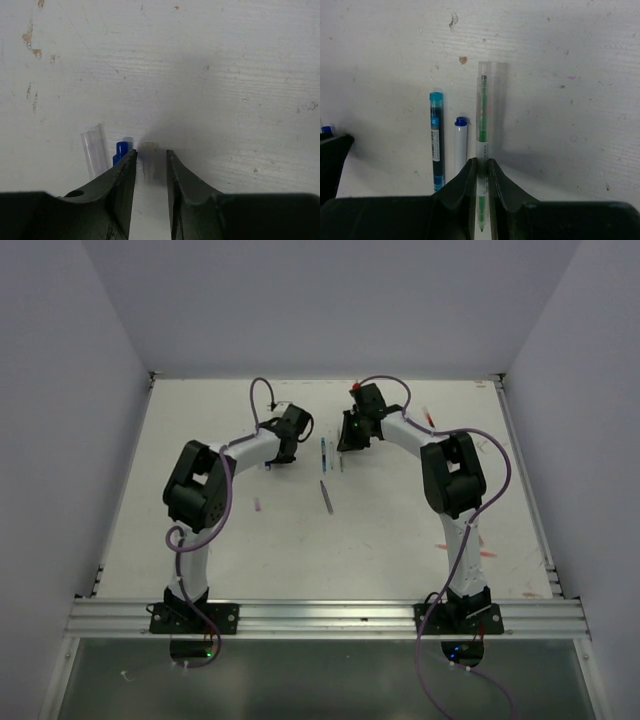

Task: Open the pen caps

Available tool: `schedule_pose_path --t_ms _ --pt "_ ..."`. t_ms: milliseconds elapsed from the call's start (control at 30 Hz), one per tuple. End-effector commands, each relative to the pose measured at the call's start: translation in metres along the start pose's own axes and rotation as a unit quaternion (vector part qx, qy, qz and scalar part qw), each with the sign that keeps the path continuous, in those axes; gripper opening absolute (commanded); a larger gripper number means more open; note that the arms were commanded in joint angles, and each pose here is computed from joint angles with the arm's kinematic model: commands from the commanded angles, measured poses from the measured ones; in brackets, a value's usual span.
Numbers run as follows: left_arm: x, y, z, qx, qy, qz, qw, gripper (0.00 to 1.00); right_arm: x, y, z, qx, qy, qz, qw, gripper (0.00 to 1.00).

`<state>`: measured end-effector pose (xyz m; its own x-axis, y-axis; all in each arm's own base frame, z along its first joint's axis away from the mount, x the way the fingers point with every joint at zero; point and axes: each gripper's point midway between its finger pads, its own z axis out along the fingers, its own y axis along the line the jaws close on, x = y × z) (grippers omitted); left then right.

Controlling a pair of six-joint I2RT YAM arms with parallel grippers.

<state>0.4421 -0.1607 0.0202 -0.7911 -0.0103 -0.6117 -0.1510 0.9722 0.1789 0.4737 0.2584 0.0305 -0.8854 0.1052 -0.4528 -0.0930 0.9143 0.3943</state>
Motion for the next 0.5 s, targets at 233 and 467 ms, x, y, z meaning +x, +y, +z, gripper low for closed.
schedule_pose_path --t_ms 233,467 --pt "-0.020 0.001 -0.033 0.046 -0.026 -0.034 0.998 0.35 -0.037 0.020 -0.035 -0.026 -0.057 -0.016 0.998 0.33" --pt "-0.040 -0.020 -0.083 0.131 -0.065 -0.042 0.988 0.44 -0.078 -0.035 -0.070 0.057 -0.120 0.001 0.991 0.52"
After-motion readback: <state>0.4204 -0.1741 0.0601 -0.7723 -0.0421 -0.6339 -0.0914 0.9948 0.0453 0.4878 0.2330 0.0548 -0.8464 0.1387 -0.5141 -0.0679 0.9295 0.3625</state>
